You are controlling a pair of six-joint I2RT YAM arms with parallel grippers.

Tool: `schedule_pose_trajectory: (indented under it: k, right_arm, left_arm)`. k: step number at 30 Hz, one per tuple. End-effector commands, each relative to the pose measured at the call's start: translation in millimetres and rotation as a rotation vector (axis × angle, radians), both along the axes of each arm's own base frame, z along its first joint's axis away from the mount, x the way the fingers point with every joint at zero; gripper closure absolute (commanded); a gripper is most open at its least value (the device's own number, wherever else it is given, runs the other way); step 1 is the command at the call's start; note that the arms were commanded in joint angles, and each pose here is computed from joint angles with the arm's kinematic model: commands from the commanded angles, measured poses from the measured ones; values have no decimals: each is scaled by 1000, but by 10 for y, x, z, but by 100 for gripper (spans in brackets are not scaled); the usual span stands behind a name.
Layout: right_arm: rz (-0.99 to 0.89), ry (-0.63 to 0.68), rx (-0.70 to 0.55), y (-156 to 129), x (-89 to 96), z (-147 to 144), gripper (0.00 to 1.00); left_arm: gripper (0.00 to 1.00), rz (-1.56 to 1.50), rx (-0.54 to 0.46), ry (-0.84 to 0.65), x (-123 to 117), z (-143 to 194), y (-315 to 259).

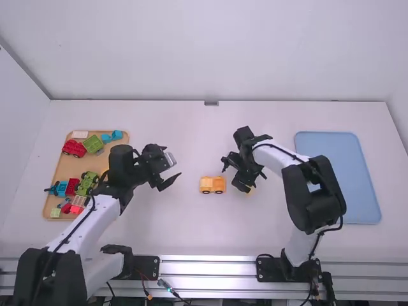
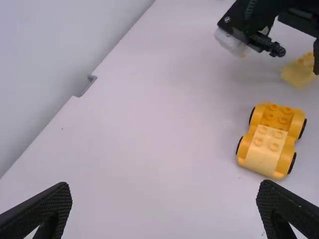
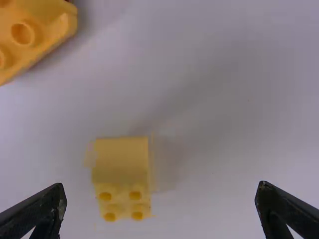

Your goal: Assemble lego blocks to make yellow taxi

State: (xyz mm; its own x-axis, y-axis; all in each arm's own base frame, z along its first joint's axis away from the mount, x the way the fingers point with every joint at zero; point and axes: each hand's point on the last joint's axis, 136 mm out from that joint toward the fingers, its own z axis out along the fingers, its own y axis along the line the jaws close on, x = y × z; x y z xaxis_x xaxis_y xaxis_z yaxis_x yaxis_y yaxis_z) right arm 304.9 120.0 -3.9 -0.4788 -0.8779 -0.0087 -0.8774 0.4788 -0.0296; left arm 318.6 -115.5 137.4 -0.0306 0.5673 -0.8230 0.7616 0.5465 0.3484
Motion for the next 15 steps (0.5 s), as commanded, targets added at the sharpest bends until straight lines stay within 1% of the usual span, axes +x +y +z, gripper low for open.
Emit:
schedule_pose_trajectory:
  k: [1,4,7,10,15]
  right_arm:
    - [-30,14,-15,-115,-79,-74,1]
    - [-38,17,57,-87,-148,-138,1]
    - [-55,14,78,-121,-175,-188,1]
    - [-66,13,89,-144,-187,-228,1]
    - [-51,15,101,-104,-193,-222,1]
  left_arm:
    - [1,-25,-30,17,-7,-27,-3]
    - [1,-43,-50,22,22,-66,-9]
    - [1,-24,-80,40,69,-77,-25]
    - [1,-20,-84,39,100,-98,-11]
    - [1,-26,-83,43,105,-125,-30]
